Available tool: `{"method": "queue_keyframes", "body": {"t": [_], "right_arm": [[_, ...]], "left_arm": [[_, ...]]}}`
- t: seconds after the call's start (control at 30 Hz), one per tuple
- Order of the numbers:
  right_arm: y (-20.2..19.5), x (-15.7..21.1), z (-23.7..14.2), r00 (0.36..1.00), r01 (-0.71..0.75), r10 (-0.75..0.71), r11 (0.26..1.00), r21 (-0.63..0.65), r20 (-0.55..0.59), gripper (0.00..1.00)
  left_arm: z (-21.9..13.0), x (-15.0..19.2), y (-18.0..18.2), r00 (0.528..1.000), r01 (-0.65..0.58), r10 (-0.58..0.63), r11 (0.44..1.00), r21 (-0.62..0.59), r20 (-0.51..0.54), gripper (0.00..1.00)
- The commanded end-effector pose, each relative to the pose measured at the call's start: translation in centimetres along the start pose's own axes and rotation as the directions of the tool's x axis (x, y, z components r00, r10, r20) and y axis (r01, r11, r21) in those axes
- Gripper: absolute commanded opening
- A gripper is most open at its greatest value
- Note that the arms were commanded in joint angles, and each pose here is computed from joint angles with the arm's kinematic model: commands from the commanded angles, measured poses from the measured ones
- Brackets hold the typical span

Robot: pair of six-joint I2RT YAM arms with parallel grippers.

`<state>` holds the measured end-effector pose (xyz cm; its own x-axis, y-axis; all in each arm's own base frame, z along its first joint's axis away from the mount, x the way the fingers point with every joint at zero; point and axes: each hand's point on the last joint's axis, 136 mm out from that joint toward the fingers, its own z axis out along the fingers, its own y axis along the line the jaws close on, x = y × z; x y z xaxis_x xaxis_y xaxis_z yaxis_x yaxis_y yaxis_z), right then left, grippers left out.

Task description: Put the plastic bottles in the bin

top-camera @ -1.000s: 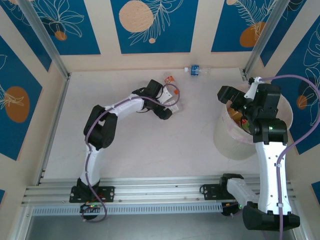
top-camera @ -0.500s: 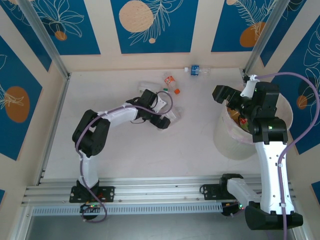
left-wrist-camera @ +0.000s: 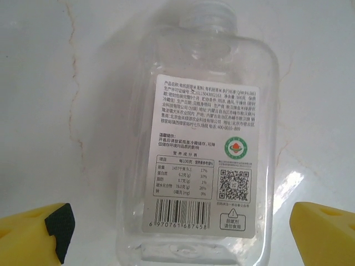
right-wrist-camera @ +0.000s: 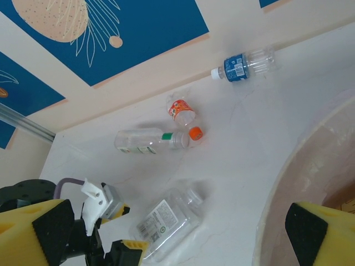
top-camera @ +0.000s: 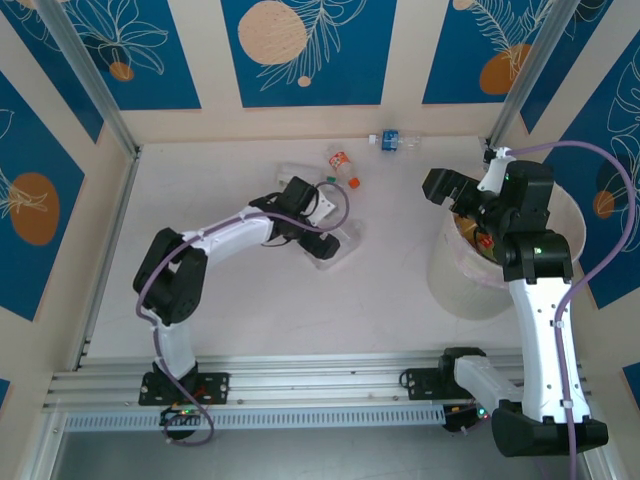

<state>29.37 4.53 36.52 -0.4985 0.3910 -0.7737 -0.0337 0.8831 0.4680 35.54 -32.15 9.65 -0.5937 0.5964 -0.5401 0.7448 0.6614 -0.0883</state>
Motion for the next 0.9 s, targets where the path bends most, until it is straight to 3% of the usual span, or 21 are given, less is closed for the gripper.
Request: {"method": "queue_keyframes", "body": {"t": [0.0, 0.3, 0.43, 0.53, 0.73, 0.87], "right_arm": [[0.3, -0.7, -0.6, 1.000, 0.004, -0.004, 1.000, 0.003, 0.023, 1.00], [-0.2, -0.4, -0.6, 1.000, 0.010, -0.011, 0.999, 0.032, 0.017, 1.00], [-0.1, -0.4, -0.7, 1.000, 0.011, -0.011, 1.000, 0.028, 0.018, 1.00], [-0.1, -0.3, -0.7, 1.000, 0.012, -0.012, 1.000, 0.027, 0.013, 1.00], [0.4, -0.7, -1.7, 0.999, 0.020, -0.020, 1.000, 0.019, 0.032, 1.00], [0.8, -0.8, -2.2, 0.998, 0.025, -0.025, 1.000, -0.001, 0.049, 1.00]], "left_arm": [[0.8, 0.9, -0.8, 0.982, -0.141, 0.136, 0.989, -0.036, -0.130, 1.00], [2.8, 1.5, -0.9, 0.963, -0.179, 0.165, 0.983, -0.046, -0.214, 1.00], [4.1, 2.0, 0.7, 0.954, -0.204, 0.168, 0.971, -0.127, -0.248, 1.00], [5.0, 2.4, 0.8, 0.949, -0.204, 0.166, 0.971, -0.123, -0.267, 1.00], [5.0, 2.1, 0.0, 0.959, -0.183, 0.157, 0.979, -0.092, -0.234, 0.88], [3.7, 0.8, -0.1, 0.980, -0.139, 0.123, 0.986, -0.097, -0.156, 0.77]]}}
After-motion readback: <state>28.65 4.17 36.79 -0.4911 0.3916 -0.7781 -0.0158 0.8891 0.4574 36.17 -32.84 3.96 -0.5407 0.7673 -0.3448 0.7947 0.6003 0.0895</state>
